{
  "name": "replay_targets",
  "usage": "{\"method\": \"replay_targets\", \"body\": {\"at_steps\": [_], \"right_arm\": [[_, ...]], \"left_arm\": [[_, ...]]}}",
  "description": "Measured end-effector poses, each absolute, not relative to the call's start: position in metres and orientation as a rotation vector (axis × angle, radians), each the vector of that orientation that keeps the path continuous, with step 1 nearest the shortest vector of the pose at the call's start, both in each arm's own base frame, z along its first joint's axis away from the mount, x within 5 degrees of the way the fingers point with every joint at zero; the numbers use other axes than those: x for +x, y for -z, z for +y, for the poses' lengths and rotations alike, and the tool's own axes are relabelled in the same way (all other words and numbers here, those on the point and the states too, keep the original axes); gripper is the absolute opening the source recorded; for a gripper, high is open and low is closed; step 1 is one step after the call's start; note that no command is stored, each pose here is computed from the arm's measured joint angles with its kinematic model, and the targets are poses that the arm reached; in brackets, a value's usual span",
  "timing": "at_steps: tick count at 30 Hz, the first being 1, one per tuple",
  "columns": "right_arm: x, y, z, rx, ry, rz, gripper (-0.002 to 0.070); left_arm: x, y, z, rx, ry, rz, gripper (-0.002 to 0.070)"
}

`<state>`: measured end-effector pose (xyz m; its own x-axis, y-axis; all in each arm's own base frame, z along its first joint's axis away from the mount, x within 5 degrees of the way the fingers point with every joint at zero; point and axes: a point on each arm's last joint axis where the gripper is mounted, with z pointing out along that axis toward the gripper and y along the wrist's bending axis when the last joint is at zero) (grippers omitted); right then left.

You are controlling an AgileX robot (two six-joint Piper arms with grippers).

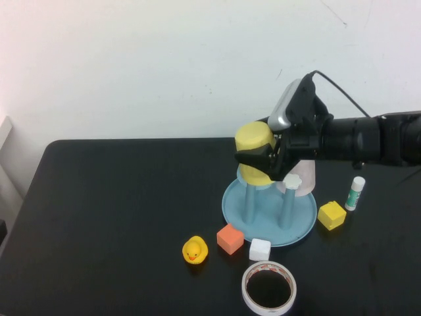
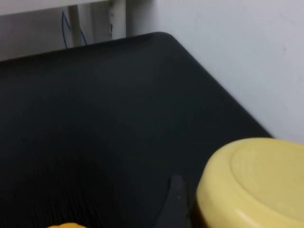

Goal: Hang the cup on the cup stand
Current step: Place the cup on the cup holder

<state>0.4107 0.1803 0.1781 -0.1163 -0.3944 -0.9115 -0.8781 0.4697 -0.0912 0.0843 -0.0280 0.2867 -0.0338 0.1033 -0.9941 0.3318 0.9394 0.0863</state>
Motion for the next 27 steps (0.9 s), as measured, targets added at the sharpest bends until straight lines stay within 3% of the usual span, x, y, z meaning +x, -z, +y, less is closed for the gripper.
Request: {"method": "replay_targets", "body": {"at_steps": [18, 23, 27], "right_arm": [[0.411, -0.151, 0.183, -1.127, -0.651, 1.739, 0.0587], [0.412, -0.15, 0.182, -1.125, -0.642, 1.744, 0.0661], [0.412, -0.15, 0.182, -1.121, -0.632, 1.752, 0.0665]], "left_arm": [[0.084, -0.287, -0.028, 0.356, 0.176, 1.601, 0.0], [0.084, -0.287, -0.028, 0.361, 0.171, 1.599, 0.0], [0.084, -0.287, -0.028, 0.365, 0.168, 1.598, 0.0]]}}
